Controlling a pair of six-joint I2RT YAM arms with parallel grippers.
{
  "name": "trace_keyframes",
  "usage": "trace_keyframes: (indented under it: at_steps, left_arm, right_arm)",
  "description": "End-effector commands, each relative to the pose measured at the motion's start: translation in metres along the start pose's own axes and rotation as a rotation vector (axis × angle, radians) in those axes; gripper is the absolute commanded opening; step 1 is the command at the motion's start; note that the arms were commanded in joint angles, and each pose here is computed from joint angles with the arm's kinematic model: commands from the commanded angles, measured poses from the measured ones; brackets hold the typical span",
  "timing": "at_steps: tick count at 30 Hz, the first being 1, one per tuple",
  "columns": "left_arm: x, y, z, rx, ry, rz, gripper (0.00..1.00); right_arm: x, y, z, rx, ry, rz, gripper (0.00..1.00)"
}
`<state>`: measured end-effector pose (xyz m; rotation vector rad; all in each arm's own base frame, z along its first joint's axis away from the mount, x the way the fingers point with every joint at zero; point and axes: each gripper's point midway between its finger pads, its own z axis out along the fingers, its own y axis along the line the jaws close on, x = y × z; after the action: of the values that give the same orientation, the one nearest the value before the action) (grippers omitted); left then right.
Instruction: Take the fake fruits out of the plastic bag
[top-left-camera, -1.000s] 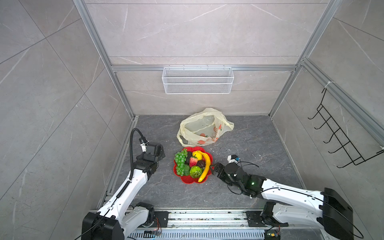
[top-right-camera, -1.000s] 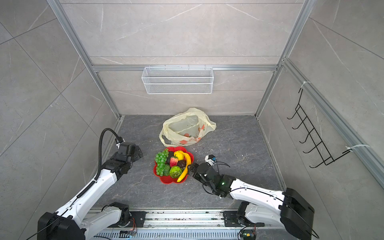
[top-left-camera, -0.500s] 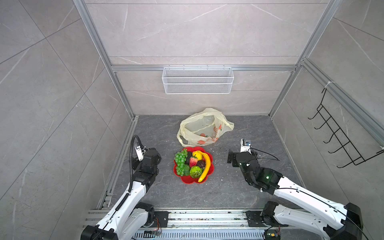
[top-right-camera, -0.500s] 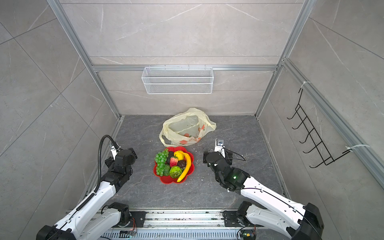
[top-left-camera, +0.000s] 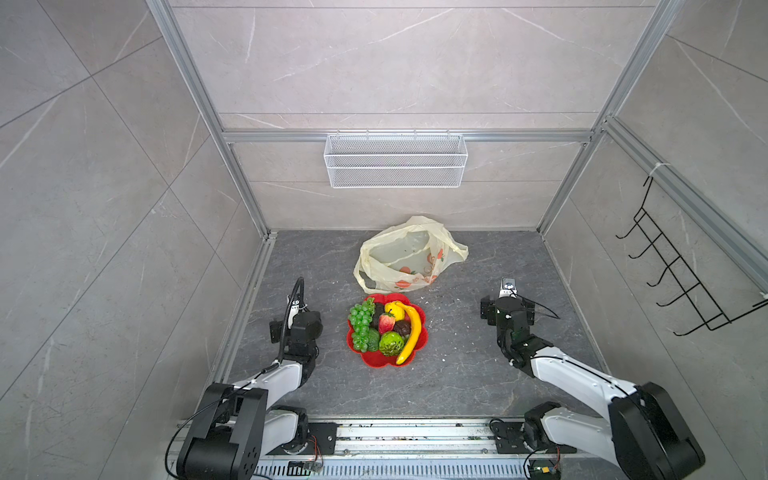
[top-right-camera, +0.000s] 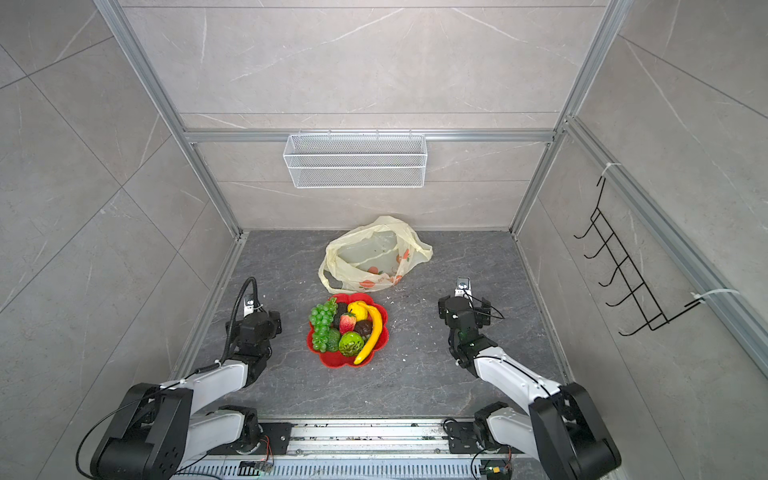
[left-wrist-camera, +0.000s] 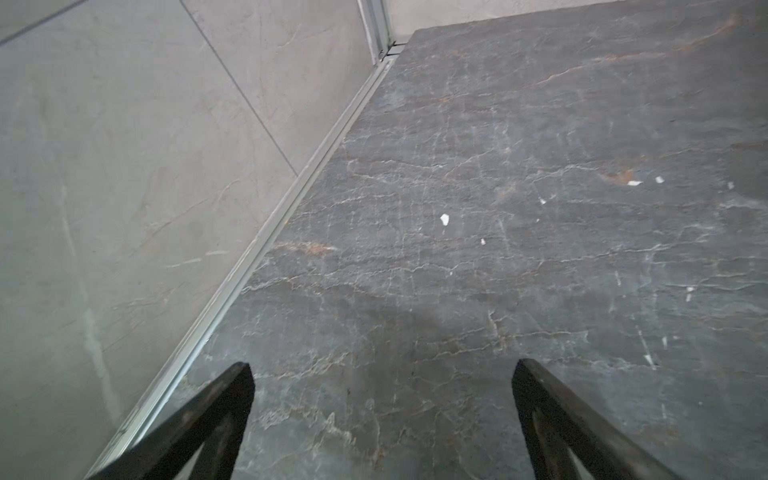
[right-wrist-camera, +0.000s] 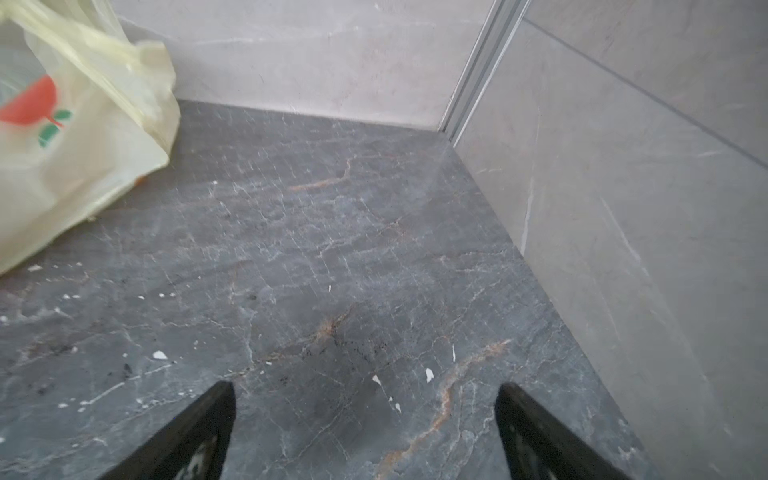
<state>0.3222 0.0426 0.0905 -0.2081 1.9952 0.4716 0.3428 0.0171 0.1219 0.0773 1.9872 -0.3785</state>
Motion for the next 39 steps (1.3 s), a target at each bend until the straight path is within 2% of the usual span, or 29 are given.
trace_keyframes:
  at_steps: [1,3,4,5,7,9,12,18,20,22,24,25,39]
  left_arm:
    - [-0.045,-0.023,0.005,0.137,-0.159,-0.004,1.0]
    - [-0.046,-0.033,0.011,0.189,-0.157,-0.006,1.0]
    - [-0.039,-0.041,0.015,0.266,-0.152,-0.018,1.0]
    - [-0.033,-0.043,0.021,0.288,-0.16,-0.031,1.0]
    - [-0.032,-0.026,0.034,0.188,-0.192,-0.093,1.0]
    - [-0.023,-0.029,0.042,0.229,-0.072,-0.102,1.0]
    - [-0.024,-0.027,0.049,0.271,-0.051,-0.134,1.0]
    - [-0.024,-0.026,0.049,0.264,-0.058,-0.133,1.0]
    - [-0.025,-0.026,0.049,0.264,-0.06,-0.134,1.0]
    - [-0.024,-0.026,0.049,0.263,-0.06,-0.133,1.0]
    - [-0.025,-0.026,0.048,0.265,-0.061,-0.133,1.0]
    - [-0.025,-0.026,0.049,0.264,-0.061,-0.133,1.0]
    - [-0.024,-0.026,0.049,0.264,-0.058,-0.133,1.0]
  right_arm:
    - [-0.02,0.001,0.005,-0.036,-0.128,0.095,1.0]
    - [-0.017,0.002,0.008,-0.055,-0.134,0.098,1.0]
    - [-0.017,0.003,0.009,-0.06,-0.138,0.092,1.0]
    - [-0.016,0.004,0.01,-0.066,-0.147,0.087,1.0]
    - [-0.016,0.005,0.01,-0.076,-0.172,0.082,1.0]
    - [-0.018,0.006,0.012,-0.085,-0.193,0.068,1.0]
    - [-0.018,0.008,0.015,-0.115,-0.217,0.066,1.0]
    - [0.001,0.006,0.04,-0.218,-0.135,0.128,1.0]
    - [0.0,0.009,0.048,-0.237,-0.162,0.14,1.0]
    - [0.006,0.009,0.052,-0.253,-0.082,0.137,1.0]
    - [0.004,0.009,0.053,-0.255,-0.116,0.149,1.0]
    - [0.007,0.008,0.053,-0.25,-0.086,0.148,1.0]
    - [0.005,0.006,0.053,-0.246,-0.099,0.148,1.0]
